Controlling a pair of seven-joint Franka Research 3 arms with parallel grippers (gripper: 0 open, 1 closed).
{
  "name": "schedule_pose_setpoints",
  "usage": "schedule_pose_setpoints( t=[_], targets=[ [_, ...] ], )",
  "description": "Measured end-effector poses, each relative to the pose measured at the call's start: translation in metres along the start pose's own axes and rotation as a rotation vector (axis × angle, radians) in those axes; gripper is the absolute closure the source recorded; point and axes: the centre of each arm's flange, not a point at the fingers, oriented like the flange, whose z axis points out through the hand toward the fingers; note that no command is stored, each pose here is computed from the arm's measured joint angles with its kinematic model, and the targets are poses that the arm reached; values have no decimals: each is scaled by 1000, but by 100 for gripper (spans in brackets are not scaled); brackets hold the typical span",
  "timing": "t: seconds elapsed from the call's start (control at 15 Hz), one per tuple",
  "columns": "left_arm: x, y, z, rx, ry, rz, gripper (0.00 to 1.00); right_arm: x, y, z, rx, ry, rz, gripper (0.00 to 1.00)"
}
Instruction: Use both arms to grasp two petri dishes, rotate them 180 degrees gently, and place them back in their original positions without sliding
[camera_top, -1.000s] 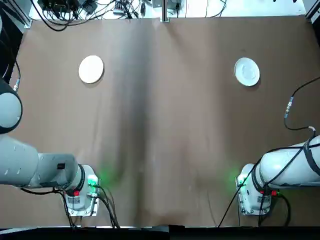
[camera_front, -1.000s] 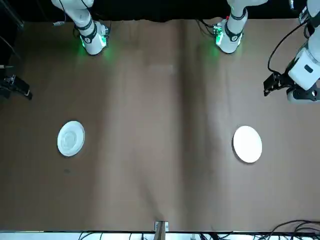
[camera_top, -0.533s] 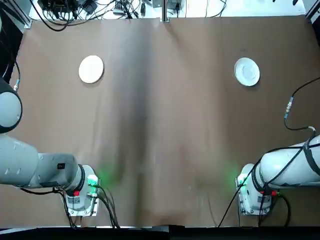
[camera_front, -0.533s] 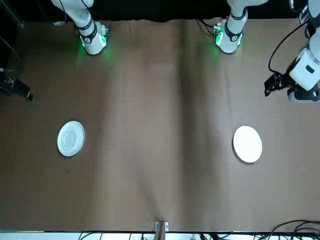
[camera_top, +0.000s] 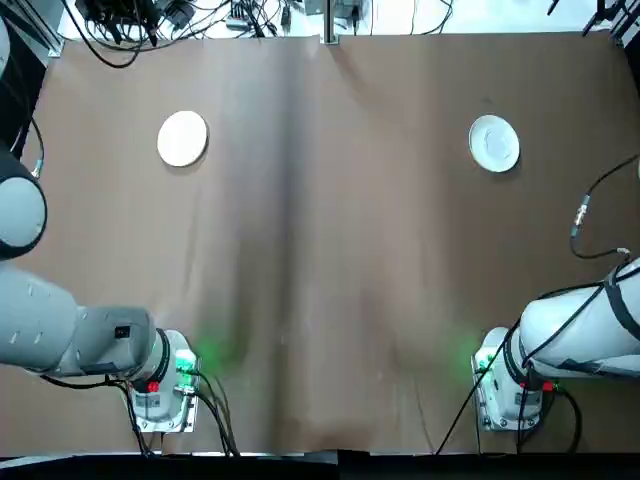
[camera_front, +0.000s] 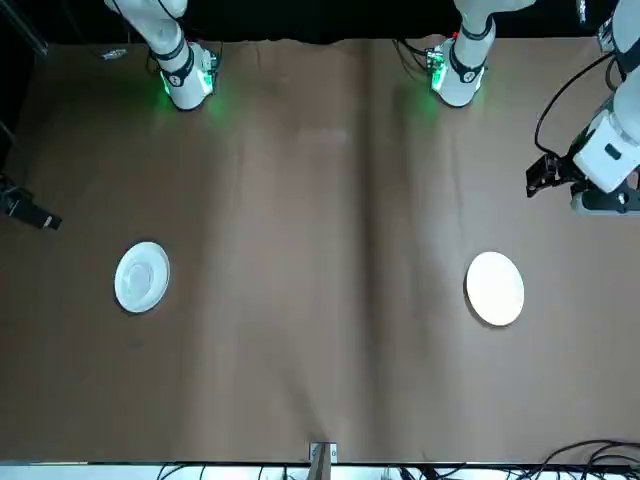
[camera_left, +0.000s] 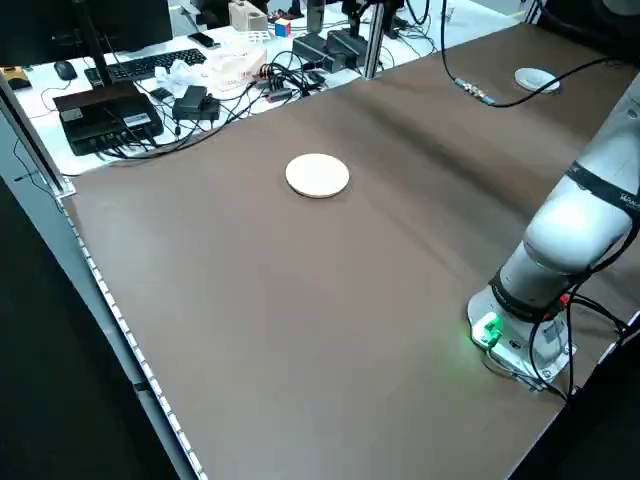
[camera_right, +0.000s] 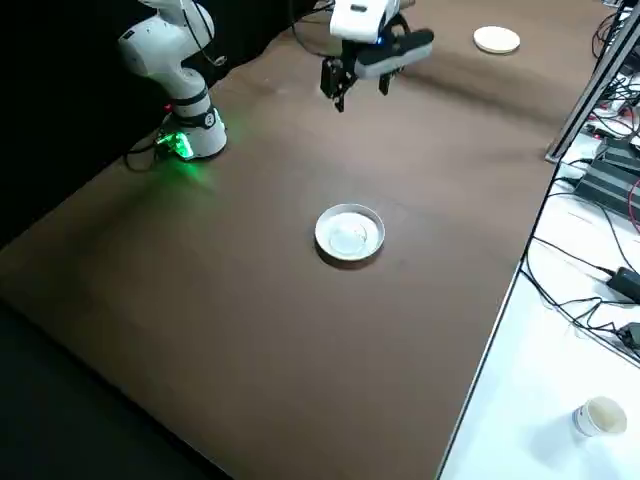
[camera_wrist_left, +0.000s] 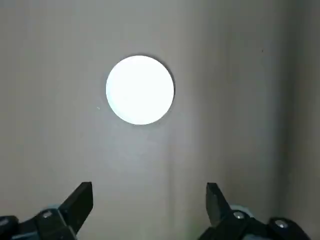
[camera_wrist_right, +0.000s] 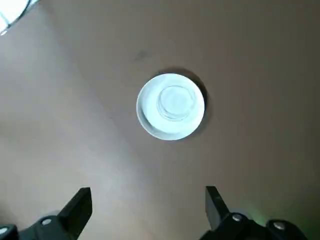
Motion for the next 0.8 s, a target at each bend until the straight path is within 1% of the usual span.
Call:
schedule_pose_setpoints(
  t=[0.13,0.33,0.6,0.67,0.8],
  targets=[
    [7,0,11,-2,0,54,0,11,2,15,-4,-7,78,0],
    [17,0,31,-3,28,126,0,27,-1,43,-4,9,231,0],
    [27,-5,60,-3,39,272,0,43,2,93,11,45,333,0],
    [29,-11,64,-2,50,305,0,45,4,105,14,50,381,0],
    [32,-21,74,4,69,372,0,48,7,128,3,33,501,0]
  ],
)
